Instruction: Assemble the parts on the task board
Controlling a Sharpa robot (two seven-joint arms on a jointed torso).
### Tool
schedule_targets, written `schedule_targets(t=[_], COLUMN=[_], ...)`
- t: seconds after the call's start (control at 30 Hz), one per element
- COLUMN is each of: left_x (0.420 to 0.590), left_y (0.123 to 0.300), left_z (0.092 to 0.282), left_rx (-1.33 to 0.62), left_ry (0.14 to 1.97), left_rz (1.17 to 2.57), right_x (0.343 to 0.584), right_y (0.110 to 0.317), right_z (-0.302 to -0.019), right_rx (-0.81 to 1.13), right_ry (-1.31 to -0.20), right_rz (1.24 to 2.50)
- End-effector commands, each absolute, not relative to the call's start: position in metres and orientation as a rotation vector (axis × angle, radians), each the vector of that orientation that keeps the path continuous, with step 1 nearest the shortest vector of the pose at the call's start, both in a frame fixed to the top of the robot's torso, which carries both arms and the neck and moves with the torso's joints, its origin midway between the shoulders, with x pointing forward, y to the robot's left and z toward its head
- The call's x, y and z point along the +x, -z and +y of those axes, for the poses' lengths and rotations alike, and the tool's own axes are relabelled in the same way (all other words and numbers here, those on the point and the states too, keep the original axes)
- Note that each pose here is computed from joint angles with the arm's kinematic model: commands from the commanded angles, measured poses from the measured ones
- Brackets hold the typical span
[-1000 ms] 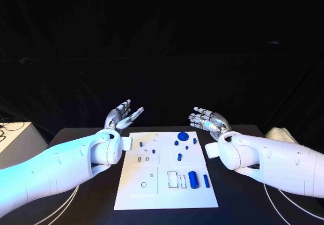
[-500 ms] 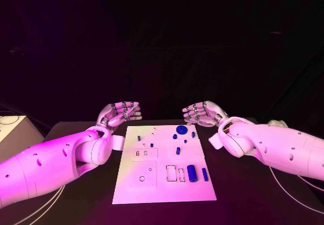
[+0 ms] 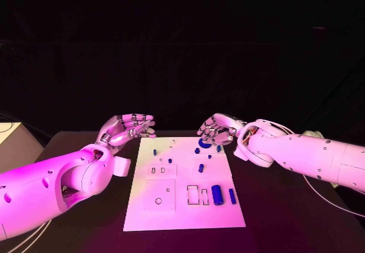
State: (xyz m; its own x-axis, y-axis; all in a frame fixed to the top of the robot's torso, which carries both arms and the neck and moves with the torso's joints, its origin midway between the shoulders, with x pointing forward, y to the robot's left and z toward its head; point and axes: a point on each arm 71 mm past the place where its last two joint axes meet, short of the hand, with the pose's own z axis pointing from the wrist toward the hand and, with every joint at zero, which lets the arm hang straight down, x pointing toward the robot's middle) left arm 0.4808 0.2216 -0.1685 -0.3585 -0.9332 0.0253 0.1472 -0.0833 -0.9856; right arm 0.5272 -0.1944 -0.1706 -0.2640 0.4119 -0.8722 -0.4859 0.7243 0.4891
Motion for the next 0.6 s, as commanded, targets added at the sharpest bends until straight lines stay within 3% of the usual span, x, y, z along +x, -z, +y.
schedule_targets(t=[0.03,0.3,0.6], left_x=[0.475,0.464,0.457], left_y=[0.161,0.152,0.147], left_z=[0.219,0.22,0.221], left_rx=[-0.901,-0.897,-0.894], left_ry=[1.629,1.657,1.674], left_rz=[1.335,1.354,1.375], right_x=[0.527,0.528,0.53], right_y=[0.169,0.162,0.156], right_z=[-0.19,-0.185,-0.185], right_rx=[-0.246,-0.37,-0.365], right_ry=[-0.697,-0.581,-0.566], right_rz=[1.621,1.591,1.518])
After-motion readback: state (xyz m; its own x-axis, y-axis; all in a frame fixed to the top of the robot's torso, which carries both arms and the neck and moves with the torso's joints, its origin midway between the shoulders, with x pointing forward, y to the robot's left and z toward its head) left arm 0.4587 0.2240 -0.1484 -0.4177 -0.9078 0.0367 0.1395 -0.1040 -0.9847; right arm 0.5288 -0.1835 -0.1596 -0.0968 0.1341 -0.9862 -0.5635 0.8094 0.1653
